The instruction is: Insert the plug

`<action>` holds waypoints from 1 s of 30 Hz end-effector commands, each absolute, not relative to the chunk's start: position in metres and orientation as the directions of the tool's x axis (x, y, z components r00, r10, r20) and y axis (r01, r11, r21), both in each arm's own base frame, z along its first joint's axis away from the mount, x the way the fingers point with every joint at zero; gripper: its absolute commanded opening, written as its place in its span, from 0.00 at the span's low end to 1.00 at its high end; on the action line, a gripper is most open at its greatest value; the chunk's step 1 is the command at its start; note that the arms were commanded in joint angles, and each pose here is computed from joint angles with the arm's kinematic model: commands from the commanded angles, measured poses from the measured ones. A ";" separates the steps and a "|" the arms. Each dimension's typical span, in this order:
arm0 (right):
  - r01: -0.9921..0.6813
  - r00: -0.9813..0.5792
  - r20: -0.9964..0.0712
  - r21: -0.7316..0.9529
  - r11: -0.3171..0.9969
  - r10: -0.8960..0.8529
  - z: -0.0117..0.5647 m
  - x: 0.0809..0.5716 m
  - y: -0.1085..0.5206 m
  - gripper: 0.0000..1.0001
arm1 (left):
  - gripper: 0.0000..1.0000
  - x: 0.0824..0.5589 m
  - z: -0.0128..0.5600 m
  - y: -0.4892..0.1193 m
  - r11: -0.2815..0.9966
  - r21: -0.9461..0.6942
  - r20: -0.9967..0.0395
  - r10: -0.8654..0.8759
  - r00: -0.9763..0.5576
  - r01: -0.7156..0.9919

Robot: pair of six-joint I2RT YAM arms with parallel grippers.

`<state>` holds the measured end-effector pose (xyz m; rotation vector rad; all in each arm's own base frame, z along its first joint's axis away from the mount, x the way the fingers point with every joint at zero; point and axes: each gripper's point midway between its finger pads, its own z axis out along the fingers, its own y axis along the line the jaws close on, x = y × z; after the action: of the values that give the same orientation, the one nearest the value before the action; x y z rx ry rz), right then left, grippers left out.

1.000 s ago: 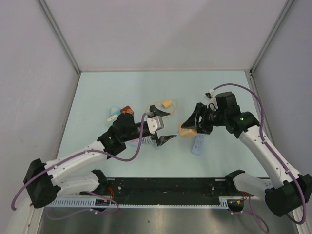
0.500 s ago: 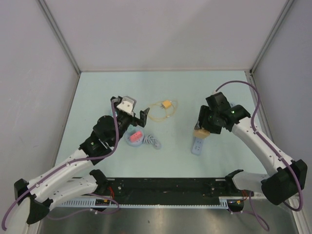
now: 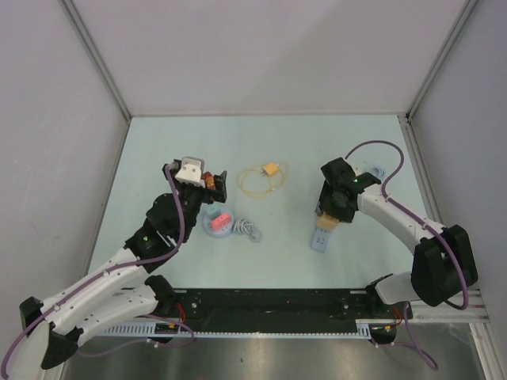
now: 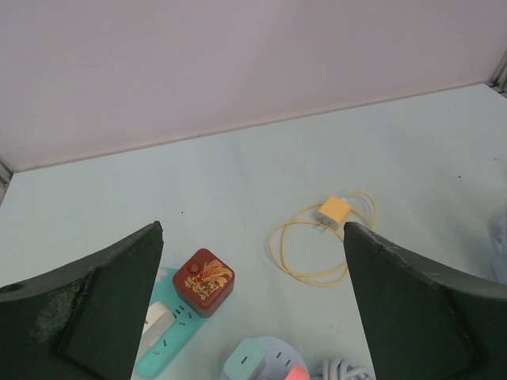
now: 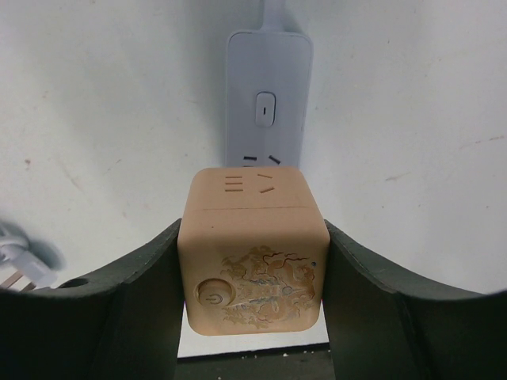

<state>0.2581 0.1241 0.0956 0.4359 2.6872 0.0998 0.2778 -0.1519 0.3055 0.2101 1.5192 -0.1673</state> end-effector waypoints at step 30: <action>0.376 -0.825 -0.402 0.131 0.917 0.396 0.087 0.271 0.110 0.00 | 1.00 0.276 0.314 -0.143 0.978 0.011 -0.997 -0.006 0.082 0.210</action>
<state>0.2711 0.1096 0.0855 0.5317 2.6533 0.0572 0.2755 -0.1431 0.3082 0.1758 1.5039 -0.1534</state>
